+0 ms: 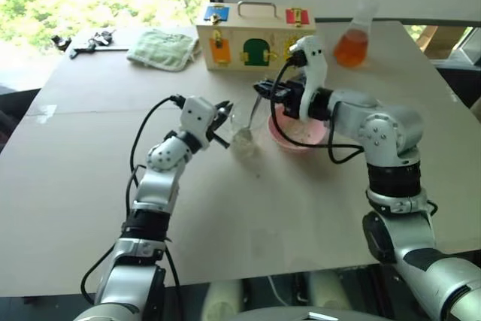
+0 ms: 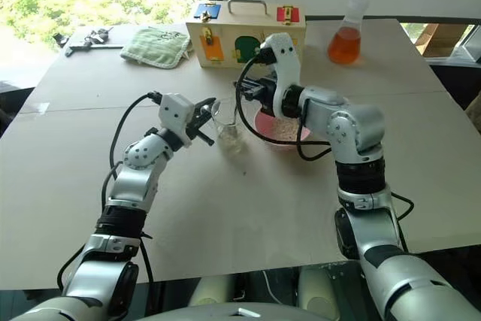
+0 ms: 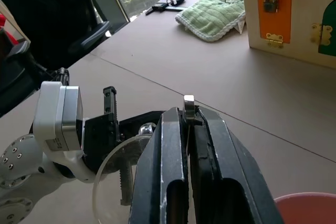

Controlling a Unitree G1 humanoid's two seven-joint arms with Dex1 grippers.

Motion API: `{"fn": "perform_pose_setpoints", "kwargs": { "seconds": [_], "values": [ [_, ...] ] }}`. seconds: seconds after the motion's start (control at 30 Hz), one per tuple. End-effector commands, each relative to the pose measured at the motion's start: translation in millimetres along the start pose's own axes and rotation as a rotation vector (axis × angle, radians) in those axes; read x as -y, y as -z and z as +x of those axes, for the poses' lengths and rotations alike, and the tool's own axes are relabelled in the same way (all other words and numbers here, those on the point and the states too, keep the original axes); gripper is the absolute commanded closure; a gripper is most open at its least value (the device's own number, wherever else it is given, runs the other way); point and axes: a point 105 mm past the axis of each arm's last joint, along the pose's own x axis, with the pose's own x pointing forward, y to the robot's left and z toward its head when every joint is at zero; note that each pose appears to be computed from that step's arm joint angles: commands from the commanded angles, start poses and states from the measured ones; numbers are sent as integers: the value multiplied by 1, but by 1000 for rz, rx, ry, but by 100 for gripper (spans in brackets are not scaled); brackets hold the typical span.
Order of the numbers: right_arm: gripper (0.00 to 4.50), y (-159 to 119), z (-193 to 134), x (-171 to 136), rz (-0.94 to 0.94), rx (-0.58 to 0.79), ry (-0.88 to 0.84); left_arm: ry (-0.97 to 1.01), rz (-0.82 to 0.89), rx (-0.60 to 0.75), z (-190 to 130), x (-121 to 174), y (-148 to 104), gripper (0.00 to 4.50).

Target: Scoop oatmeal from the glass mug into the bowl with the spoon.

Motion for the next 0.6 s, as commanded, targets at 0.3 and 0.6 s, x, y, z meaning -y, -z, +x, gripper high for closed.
{"fn": "perform_pose_setpoints", "kwargs": {
  "seconds": [0.3, 0.6],
  "values": [
    [450, -19, -16, 4, 177, 56, 32, 9, -20, -56, -5, 13, 20, 420],
    [450, -23, -27, 22, 314, 66, 124, 5, -26, -60, -5, 15, 23, 420]
  ]
}}
